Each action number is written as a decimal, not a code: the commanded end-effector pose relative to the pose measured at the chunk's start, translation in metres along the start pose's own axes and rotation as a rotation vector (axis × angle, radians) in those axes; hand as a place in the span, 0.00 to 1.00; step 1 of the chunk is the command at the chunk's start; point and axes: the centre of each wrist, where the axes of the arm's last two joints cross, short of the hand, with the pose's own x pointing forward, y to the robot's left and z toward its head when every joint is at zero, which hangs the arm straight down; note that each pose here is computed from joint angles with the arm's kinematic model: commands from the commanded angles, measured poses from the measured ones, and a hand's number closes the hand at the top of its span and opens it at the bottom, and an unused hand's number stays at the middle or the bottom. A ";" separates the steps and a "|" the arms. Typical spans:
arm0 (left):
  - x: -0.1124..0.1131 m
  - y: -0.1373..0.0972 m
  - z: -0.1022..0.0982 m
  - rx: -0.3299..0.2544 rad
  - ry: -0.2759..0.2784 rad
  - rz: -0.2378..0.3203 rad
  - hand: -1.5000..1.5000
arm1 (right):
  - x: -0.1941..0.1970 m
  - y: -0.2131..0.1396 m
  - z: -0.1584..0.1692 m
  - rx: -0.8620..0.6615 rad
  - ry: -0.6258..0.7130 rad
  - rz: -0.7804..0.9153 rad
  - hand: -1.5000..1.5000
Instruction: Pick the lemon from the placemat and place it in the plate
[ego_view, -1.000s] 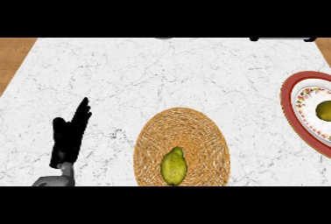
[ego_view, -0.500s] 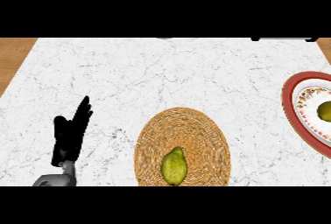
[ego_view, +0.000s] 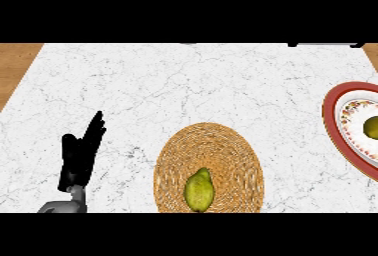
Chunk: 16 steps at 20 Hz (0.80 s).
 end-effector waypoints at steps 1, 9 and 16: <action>0.008 -0.013 -0.008 -0.004 -0.005 0.000 0.50 | -0.002 -0.016 0.008 -0.033 0.023 0.022 0.00; 0.011 -0.009 0.003 -0.005 -0.022 0.005 0.50 | -0.009 -0.029 0.023 -0.127 -0.007 -0.011 0.00; -0.001 -0.010 -0.005 0.010 0.011 0.024 0.50 | -0.011 -0.047 0.034 -0.159 0.037 0.032 0.00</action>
